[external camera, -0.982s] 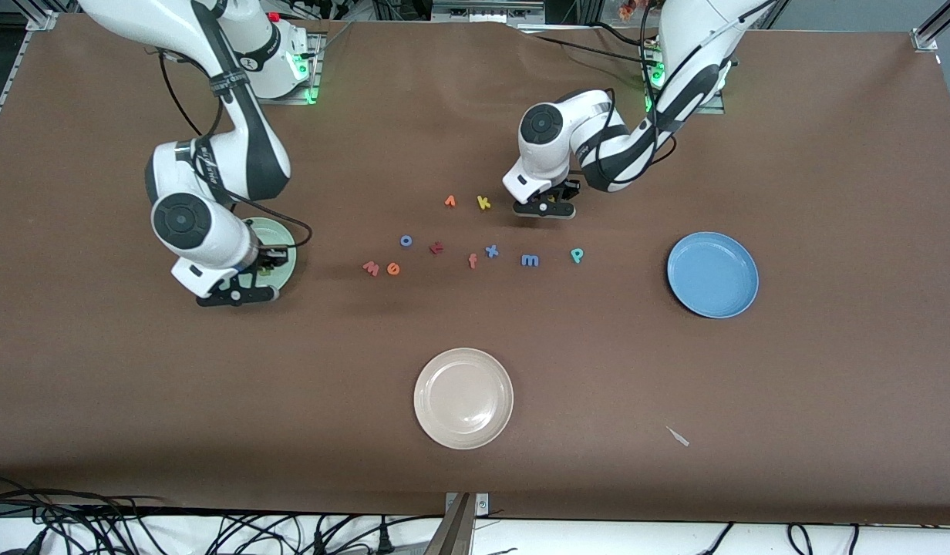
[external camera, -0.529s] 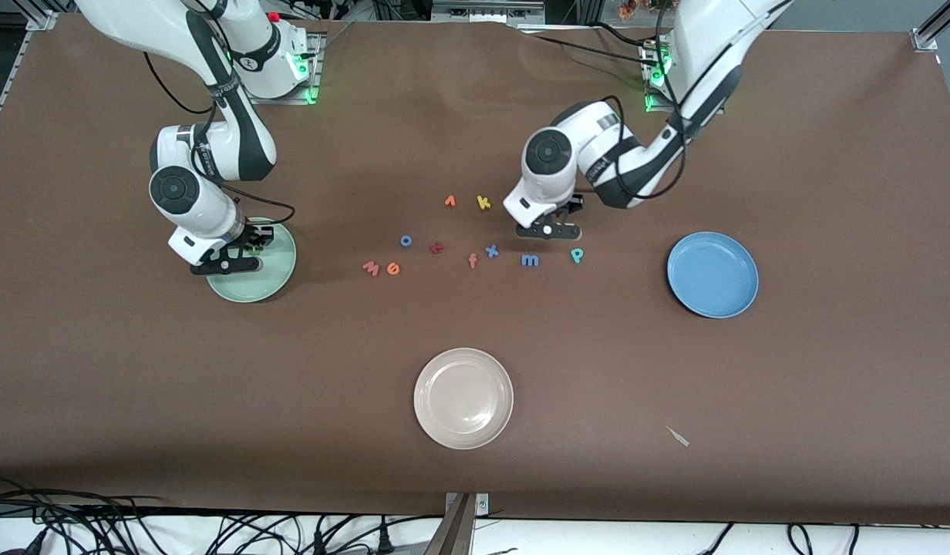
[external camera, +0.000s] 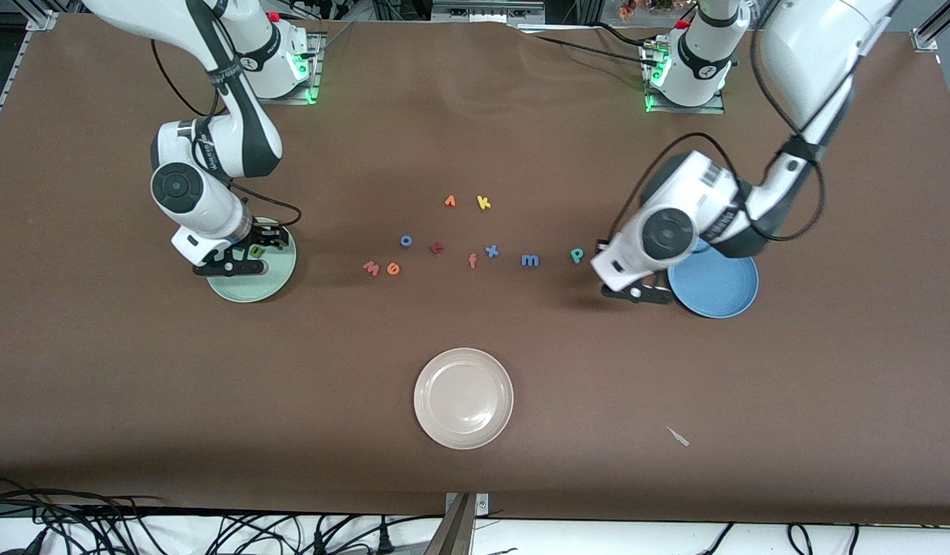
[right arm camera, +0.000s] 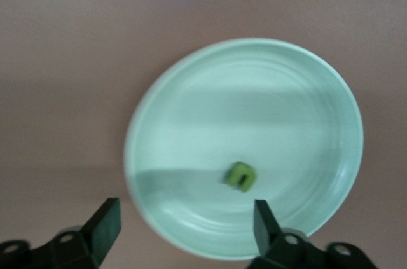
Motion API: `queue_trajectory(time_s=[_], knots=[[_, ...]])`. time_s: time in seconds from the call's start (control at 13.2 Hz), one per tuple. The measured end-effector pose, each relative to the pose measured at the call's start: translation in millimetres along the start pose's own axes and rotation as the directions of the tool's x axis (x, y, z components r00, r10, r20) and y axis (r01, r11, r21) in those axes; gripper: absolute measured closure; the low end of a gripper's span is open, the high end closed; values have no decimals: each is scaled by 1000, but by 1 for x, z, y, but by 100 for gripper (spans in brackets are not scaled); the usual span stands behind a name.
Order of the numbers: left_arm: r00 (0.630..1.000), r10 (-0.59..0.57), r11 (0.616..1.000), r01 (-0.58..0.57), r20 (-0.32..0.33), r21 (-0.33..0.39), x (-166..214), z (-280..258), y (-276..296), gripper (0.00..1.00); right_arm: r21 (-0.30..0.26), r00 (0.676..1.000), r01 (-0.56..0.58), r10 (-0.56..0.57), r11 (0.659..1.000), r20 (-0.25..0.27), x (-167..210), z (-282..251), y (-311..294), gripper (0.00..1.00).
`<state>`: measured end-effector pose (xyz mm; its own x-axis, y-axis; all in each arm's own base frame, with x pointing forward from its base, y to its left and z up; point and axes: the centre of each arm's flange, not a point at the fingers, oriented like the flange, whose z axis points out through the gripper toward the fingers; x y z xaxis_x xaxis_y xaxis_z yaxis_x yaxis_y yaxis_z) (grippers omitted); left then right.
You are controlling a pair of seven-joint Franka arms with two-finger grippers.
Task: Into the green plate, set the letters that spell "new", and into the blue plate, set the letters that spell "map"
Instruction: 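Drop the yellow letter on the blue plate while the right gripper drops green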
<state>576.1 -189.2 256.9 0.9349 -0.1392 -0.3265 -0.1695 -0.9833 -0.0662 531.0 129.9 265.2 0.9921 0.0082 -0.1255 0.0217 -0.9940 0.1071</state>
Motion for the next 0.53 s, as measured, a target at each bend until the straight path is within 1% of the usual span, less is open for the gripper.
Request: queue_trajectory(time_s=[0.15, 0.23, 0.38, 0.45, 0.53], knots=[[998, 46, 999, -46, 33, 14, 11, 21, -64, 70, 18, 995, -104, 104, 994, -4, 12, -39, -56, 0], [996, 71, 997, -72, 50, 22, 14, 32, -88, 70, 45, 986, -169, 169, 985, 3, 16, -44, -83, 0], [991, 111, 991, -116, 72, 63, 21, 52, -111, 70, 83, 948, -317, 315, 945, 33, 25, -31, -124, 0], [989, 125, 989, -131, 78, 74, 25, 59, -112, 65, 95, 922, -387, 385, 917, 36, 31, -18, -139, 0], [988, 131, 988, -137, 79, 76, 29, 62, -110, 55, 106, 895, -446, 445, 889, 34, 34, -5, -152, 0]])
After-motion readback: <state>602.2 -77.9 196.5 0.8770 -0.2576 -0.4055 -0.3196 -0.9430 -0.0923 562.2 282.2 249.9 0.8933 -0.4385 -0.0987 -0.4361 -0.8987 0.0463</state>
